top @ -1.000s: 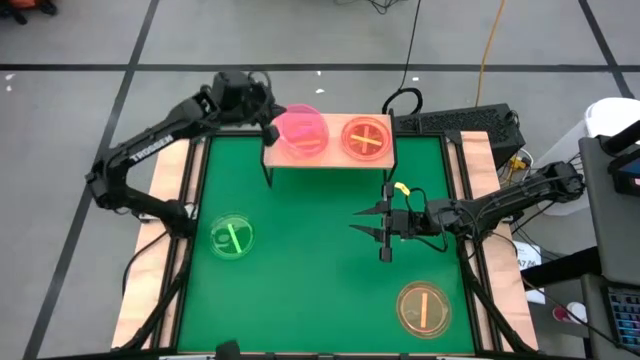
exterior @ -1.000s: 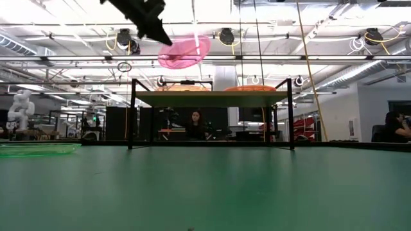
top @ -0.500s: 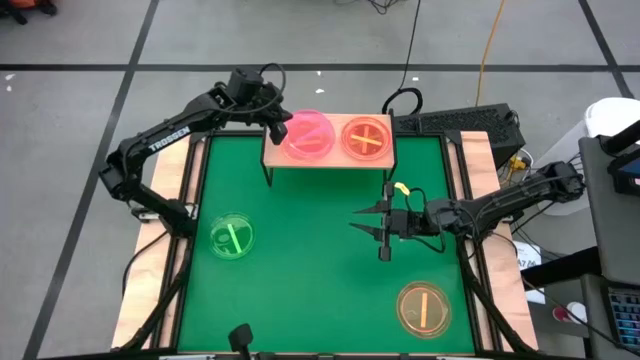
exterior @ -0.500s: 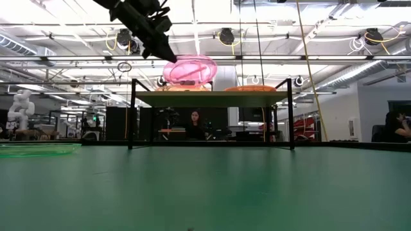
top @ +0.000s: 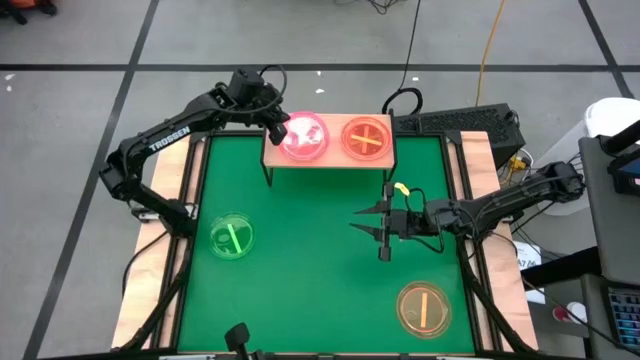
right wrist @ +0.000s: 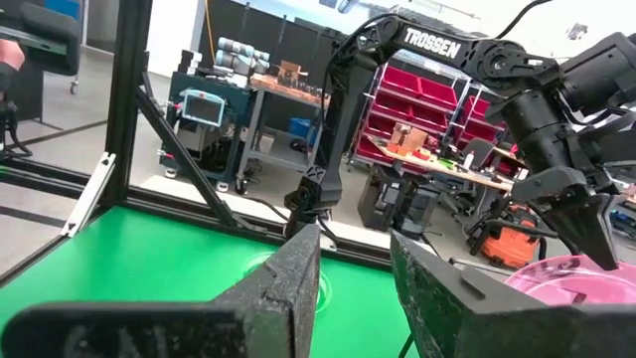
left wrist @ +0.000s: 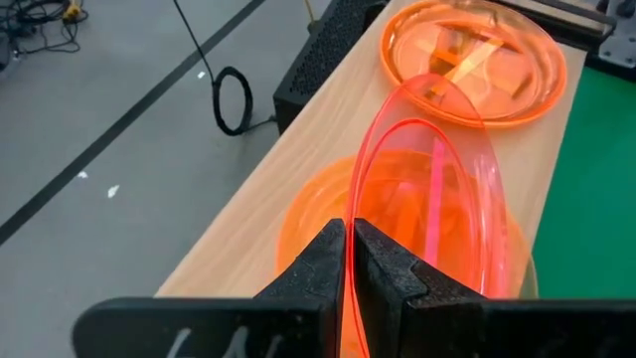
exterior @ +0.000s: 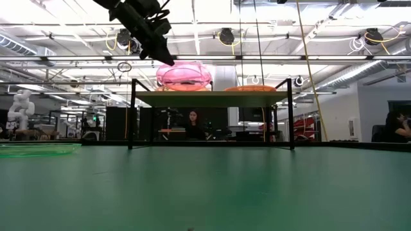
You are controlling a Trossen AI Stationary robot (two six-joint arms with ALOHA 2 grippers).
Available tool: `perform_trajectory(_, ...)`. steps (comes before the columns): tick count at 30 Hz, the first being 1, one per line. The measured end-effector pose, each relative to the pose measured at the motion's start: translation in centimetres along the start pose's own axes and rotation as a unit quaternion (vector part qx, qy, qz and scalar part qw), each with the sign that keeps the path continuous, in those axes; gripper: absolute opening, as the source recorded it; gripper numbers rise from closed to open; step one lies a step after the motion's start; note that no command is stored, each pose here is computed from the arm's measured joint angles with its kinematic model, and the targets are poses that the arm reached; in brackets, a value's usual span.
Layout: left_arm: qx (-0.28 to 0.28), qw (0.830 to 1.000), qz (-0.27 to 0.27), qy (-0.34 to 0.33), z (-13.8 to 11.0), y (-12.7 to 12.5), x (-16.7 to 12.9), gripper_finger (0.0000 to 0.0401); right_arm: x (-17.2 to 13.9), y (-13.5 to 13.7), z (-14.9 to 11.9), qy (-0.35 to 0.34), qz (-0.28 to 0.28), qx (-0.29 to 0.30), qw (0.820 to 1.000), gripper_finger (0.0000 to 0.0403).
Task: Place and stack plates onto a shelf
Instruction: Stack the pink plate on top of the left orange plate on the shelf, then stack the orange plate on top of the pink plate on the shelf
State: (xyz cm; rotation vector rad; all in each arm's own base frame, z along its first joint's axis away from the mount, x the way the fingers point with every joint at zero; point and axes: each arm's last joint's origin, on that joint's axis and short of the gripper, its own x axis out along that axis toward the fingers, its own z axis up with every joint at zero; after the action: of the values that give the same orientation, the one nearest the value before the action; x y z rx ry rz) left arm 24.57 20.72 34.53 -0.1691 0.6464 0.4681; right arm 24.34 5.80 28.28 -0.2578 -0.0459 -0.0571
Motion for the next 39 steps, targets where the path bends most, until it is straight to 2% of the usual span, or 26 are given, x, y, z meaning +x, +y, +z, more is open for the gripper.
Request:
perform_trajectory(20,0.018,1.000,0.000,0.005,-0.1,0.0,0.0,0.0029,0.0,0.0,0.0,0.000,0.000,0.000,1.000,0.0110)
perform_trajectory(29,0.021,1.000,0.001,0.003,-0.1,0.0,0.0,0.0101,0.0,0.0,0.0,0.000,0.000,0.000,1.000,0.0110)
perform_trajectory(35,0.020,1.000,0.001,0.002,0.0,0.0,-0.1,0.0106,0.0,0.0,-0.1,0.003,0.000,-0.001,1.000,0.0110)
perform_trajectory(39,0.025,1.000,0.003,-0.008,0.1,-0.3,-1.6,0.0106,0.0,0.1,-0.3,0.017,0.004,0.000,1.000,0.0110)
